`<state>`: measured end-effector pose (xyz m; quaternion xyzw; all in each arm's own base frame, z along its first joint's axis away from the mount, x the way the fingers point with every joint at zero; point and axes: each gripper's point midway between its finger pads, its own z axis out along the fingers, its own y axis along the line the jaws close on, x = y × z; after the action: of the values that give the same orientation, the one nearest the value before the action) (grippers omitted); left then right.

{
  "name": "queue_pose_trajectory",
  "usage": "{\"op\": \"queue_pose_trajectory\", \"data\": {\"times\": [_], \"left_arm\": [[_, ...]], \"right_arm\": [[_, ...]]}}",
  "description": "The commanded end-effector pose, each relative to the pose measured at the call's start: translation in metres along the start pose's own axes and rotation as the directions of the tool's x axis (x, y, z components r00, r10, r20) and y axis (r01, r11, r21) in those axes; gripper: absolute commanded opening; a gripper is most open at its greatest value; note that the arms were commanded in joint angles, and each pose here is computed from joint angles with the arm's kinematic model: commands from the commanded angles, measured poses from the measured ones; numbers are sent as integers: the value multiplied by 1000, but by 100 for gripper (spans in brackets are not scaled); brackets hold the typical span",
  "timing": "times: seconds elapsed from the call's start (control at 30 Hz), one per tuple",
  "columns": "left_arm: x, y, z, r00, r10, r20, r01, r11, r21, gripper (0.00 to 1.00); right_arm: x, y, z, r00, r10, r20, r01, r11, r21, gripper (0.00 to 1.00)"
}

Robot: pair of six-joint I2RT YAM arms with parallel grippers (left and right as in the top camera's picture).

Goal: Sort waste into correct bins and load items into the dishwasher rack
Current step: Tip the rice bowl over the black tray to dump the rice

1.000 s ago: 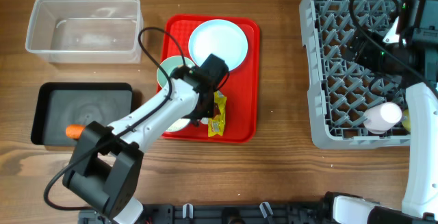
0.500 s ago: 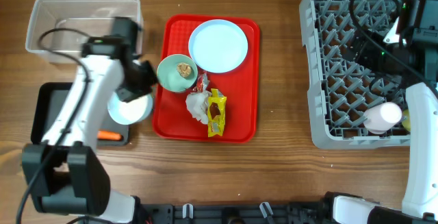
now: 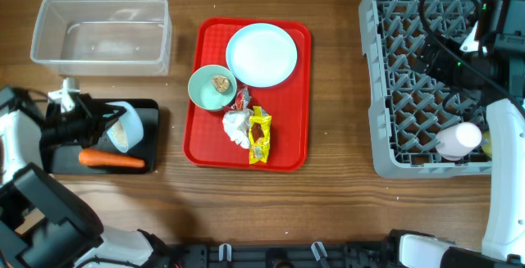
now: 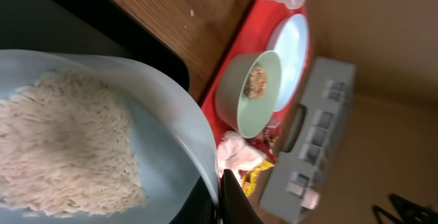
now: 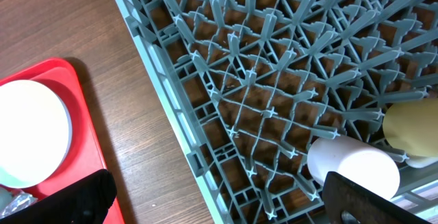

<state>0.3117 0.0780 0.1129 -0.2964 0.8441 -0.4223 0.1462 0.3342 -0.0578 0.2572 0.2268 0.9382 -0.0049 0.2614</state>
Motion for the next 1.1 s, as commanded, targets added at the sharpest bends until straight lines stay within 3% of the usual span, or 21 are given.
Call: {"op": "queue_pose_trajectory", "data": {"times": [0.0,0.2,0.43,0.63,1.07], "left_arm": [[-4,-22,-12,997,51,59,-65,961,268,4],[-13,-54,-35,990,31,134,-94,862,498,4],[-15,-70,-46,989,13,148,-99,799,593,4],[-12,-71,-46,993,-41,108,-32,797,602,4],[-11,-71,-46,994,-53,99,-18,797,604,4]], "right_arm": [[2,-5,5,1000,2,-11,-2,1000,27,100],[4,-6,5,1000,1,-20,-1,1000,30,99],[5,-6,5,1000,0,-25,0,999,32,99],[7,-7,5,999,0,-33,1,999,35,100],[8,-7,5,999,0,-36,1,999,35,99]]}}
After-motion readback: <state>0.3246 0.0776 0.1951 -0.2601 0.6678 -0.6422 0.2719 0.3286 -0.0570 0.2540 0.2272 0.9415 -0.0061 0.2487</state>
